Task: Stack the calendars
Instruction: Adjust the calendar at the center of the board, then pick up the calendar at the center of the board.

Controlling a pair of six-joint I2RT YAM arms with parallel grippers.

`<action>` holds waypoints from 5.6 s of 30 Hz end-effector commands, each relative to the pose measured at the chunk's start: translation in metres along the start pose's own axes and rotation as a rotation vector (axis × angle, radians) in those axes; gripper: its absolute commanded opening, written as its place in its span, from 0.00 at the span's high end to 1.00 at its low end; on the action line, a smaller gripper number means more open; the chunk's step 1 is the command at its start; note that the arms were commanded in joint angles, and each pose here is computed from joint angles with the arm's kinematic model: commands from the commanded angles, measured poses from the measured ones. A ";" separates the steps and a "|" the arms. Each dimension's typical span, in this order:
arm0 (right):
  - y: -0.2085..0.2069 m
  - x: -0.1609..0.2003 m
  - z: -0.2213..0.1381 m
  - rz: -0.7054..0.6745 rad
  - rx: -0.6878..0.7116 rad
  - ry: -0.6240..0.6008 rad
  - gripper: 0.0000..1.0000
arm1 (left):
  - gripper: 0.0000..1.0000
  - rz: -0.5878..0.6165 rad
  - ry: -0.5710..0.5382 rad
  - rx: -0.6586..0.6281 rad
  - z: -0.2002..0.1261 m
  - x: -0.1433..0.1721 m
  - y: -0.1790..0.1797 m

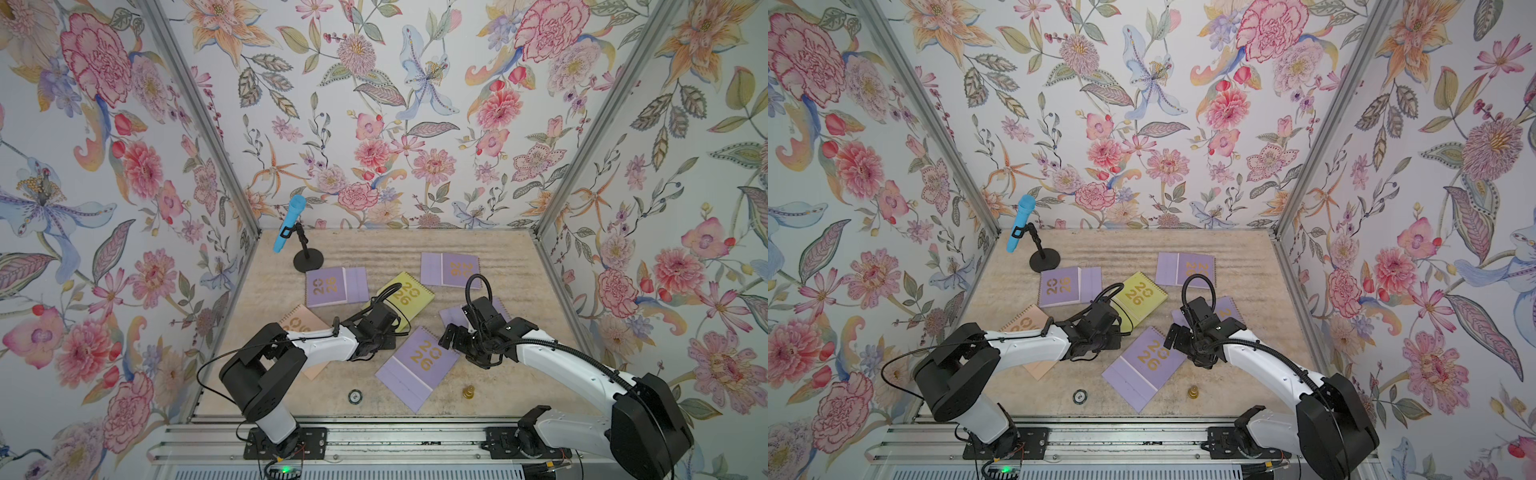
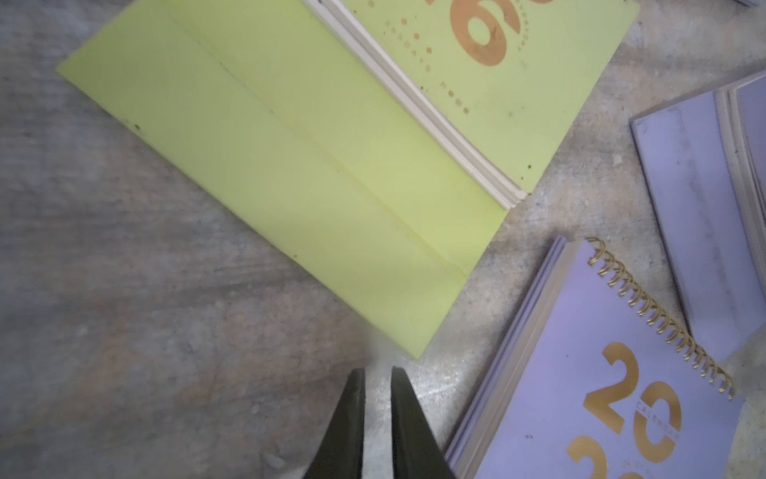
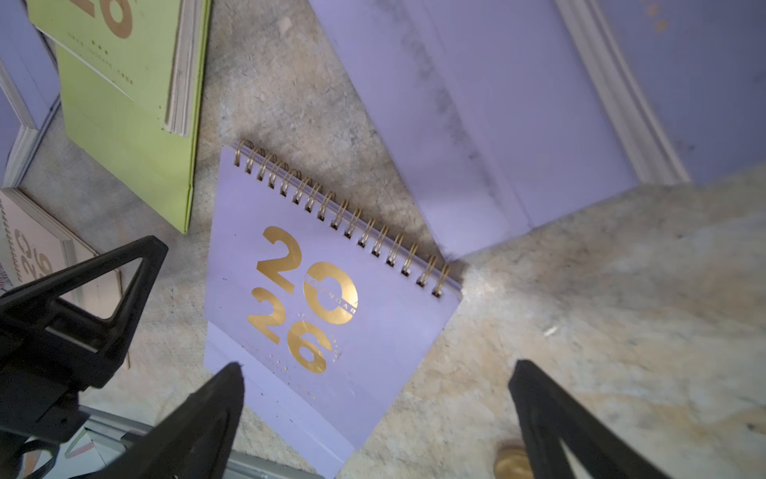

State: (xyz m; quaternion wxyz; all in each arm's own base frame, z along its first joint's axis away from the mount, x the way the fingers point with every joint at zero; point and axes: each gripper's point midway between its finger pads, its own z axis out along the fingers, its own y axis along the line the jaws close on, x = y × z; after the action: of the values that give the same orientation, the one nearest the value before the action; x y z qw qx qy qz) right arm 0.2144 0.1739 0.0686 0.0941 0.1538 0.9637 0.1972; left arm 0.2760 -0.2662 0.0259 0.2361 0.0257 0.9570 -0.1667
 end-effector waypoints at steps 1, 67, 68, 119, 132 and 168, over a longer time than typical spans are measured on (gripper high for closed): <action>-0.001 0.006 0.008 0.030 -0.010 0.026 0.01 | 0.87 -0.015 0.038 0.023 0.005 0.011 -0.008; 0.029 -0.023 0.078 0.018 -0.100 0.203 0.01 | 0.91 -0.112 0.212 0.072 -0.009 0.085 -0.010; 0.029 -0.023 0.077 0.020 -0.097 0.202 0.01 | 0.90 -0.108 0.211 0.062 -0.009 0.085 -0.009; -0.134 -0.080 -0.042 0.601 -0.127 -0.154 0.01 | 1.00 0.053 0.155 0.393 0.097 -0.129 -0.200; -0.133 -0.079 -0.027 0.662 -0.203 -0.138 0.01 | 1.00 -0.013 0.205 0.489 0.139 -0.114 -0.222; -0.096 -0.148 -0.038 0.544 -0.433 -0.426 0.40 | 1.00 -0.033 0.328 0.504 0.154 -0.067 -0.217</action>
State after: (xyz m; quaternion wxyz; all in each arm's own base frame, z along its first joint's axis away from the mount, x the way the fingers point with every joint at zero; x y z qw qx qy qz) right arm 0.3171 0.0336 0.0814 0.2519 0.4083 0.7884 0.3850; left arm 0.3972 -0.5317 0.0233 0.1090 0.1086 0.8886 -0.4321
